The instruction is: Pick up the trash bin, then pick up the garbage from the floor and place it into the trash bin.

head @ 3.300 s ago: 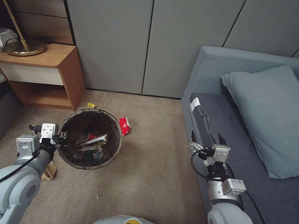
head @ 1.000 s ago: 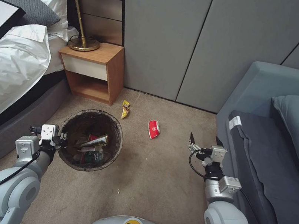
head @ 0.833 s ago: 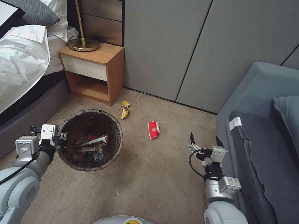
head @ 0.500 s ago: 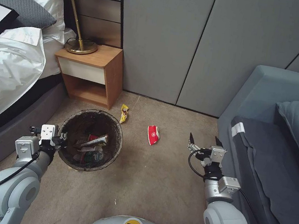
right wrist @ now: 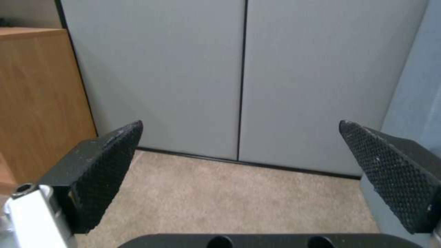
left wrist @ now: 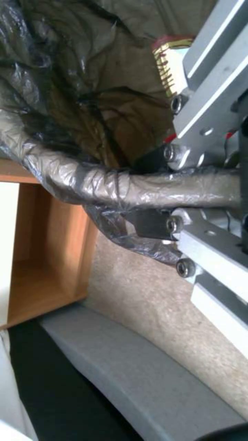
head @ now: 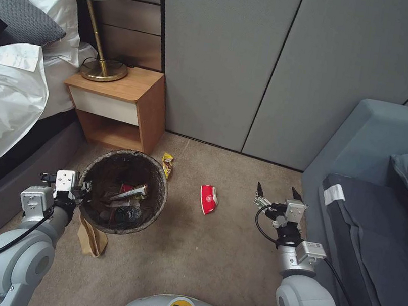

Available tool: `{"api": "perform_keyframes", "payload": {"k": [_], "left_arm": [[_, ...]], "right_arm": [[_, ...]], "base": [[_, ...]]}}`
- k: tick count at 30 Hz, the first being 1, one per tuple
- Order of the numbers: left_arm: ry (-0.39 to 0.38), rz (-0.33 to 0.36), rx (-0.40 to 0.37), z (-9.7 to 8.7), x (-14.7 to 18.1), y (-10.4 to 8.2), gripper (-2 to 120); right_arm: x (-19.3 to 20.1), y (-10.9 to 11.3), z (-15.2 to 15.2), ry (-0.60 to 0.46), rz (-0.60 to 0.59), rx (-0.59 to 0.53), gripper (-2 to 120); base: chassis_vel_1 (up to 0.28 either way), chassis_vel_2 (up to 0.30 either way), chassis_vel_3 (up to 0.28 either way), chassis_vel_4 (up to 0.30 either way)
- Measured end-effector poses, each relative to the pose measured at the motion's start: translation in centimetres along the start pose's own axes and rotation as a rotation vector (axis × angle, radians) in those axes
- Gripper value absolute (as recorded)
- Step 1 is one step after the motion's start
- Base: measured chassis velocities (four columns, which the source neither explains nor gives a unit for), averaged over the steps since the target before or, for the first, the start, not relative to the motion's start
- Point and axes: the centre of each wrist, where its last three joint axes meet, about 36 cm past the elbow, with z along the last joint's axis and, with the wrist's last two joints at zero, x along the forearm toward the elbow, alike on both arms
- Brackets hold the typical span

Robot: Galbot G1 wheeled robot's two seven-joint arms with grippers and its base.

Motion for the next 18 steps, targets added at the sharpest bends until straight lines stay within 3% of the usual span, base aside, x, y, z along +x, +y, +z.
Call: {"api": "perform_keyframes", "payload": {"k": [10,18], "left_arm": [[-0.003,0.001,0.001,-0.1,0.2,0.0,3],[-0.004,-0.002,-0.001,-0.2,1.1,0.1,3]], "right_arm": [[-0.1,0.2,0.1,0.002,-0.01,0.0,100],[-2.5,0.6,0.4,0.046,-0.055,-0.022,100]], "base": [[-0.12,0.119,0.12,-0.105],[-0.013,0.011,0.007,-0.011]]}}
